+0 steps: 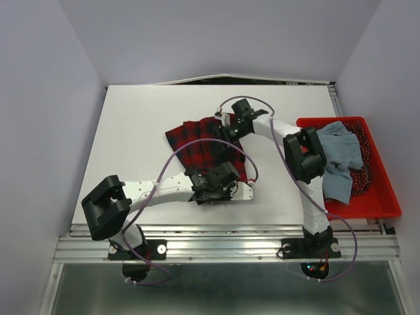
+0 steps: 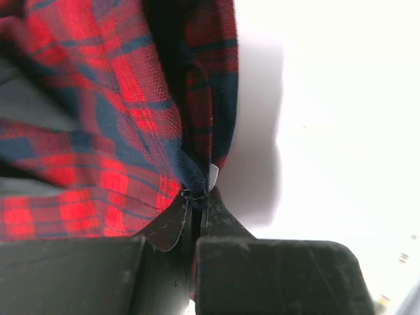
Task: Fold and stack the skirts
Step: Fold the skirt
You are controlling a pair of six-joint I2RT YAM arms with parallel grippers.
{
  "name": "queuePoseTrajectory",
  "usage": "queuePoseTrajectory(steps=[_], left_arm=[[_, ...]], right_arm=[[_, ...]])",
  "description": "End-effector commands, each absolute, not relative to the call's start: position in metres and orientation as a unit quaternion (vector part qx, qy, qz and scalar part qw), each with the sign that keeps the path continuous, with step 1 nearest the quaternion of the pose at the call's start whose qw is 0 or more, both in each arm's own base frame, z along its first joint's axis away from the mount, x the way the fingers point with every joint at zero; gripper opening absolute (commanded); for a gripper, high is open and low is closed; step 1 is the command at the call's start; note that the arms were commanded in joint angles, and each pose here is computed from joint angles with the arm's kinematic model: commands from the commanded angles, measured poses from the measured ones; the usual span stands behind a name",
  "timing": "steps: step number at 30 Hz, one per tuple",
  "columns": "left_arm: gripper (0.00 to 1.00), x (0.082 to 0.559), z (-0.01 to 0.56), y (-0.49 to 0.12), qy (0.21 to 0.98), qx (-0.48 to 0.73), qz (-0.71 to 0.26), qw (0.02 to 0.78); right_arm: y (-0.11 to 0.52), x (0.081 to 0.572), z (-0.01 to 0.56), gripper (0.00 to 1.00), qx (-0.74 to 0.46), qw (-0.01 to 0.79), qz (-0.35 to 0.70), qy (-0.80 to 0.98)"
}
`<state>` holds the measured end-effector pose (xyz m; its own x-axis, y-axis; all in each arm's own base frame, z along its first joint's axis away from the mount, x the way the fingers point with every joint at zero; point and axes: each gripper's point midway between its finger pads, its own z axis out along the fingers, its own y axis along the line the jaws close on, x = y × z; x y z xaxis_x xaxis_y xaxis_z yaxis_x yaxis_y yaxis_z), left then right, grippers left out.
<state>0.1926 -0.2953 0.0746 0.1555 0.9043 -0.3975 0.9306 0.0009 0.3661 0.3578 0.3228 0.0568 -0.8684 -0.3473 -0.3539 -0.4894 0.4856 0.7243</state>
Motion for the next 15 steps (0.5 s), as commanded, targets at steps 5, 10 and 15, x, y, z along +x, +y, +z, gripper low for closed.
queuePoseTrajectory(steps=[5, 10, 15], left_arm=[[0.0, 0.114, 0.091, -0.295, 0.664, 0.705, -0.174, 0.175], [0.0, 0.101, 0.113, -0.305, 0.662, 0.699, -0.218, 0.16], [0.0, 0.091, 0.129, -0.31, 0.657, 0.697, -0.246, 0.146]], right_arm=[[0.326, 0.464, 0.166, 0.77, -0.29, 0.298, 0.378, 0.827], [0.322, 0.503, 0.143, 0.78, -0.298, 0.322, 0.333, 0.834], [0.324, 0.498, 0.09, 0.7, -0.308, 0.277, 0.34, 0.844]])
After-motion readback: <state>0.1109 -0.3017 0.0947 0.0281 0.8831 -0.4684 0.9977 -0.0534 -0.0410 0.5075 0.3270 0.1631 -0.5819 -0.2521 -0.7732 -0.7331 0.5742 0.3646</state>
